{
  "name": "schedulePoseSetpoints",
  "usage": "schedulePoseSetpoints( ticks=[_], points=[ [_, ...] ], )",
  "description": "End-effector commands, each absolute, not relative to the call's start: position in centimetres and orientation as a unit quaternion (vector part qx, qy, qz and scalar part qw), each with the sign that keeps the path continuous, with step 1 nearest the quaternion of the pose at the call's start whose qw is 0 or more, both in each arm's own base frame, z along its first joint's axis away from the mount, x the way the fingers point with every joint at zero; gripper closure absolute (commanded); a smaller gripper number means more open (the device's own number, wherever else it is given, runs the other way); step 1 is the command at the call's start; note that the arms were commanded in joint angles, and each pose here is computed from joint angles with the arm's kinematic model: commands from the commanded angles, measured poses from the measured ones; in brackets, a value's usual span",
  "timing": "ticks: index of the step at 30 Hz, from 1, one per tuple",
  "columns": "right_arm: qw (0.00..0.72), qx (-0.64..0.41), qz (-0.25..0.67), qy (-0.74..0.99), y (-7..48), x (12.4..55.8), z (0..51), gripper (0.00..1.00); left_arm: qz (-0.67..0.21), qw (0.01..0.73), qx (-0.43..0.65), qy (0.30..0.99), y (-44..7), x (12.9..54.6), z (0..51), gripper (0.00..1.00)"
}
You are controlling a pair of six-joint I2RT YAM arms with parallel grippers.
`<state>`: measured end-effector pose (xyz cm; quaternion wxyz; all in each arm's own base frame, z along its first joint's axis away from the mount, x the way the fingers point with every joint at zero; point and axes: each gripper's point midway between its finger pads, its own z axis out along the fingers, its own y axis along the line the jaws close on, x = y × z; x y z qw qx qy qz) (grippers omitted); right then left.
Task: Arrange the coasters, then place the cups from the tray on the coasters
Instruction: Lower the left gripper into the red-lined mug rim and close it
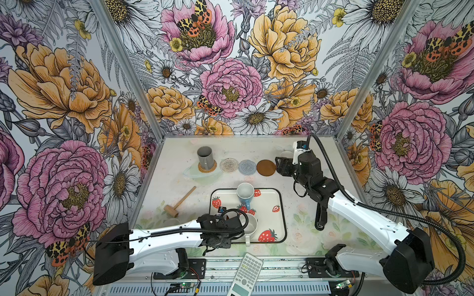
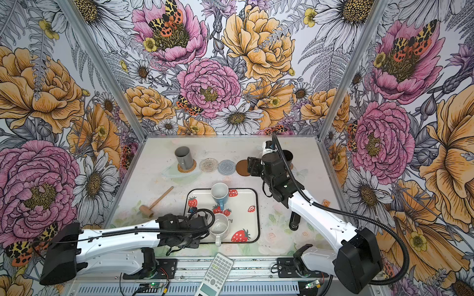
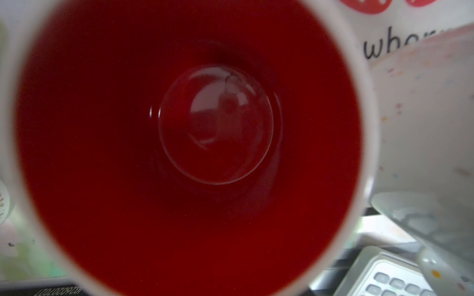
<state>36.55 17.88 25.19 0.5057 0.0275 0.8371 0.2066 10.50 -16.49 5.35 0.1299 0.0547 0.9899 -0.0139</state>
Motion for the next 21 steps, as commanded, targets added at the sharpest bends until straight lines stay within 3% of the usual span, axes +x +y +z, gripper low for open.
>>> schedulePoseSetpoints(
  ticks=[1,9,21],
  points=[
    [0.514,0.035,0.218,0.829,18.1,37.2,26.2,0.30,-0.014,0.151,0.044,0.987,-16.7,11.4,5.2,0.62],
    [0.513,0.034,0.217,0.830,18.1,37.2,26.1,0.30,-0.015,0.171,0.019,0.985,-16.1,12.2,5.7,0.68],
    [0.508,0.035,0.215,0.833,17.9,37.5,25.6,0.30,-0.036,0.210,-0.017,0.977,-15.7,13.3,6.9,0.67]
  ],
)
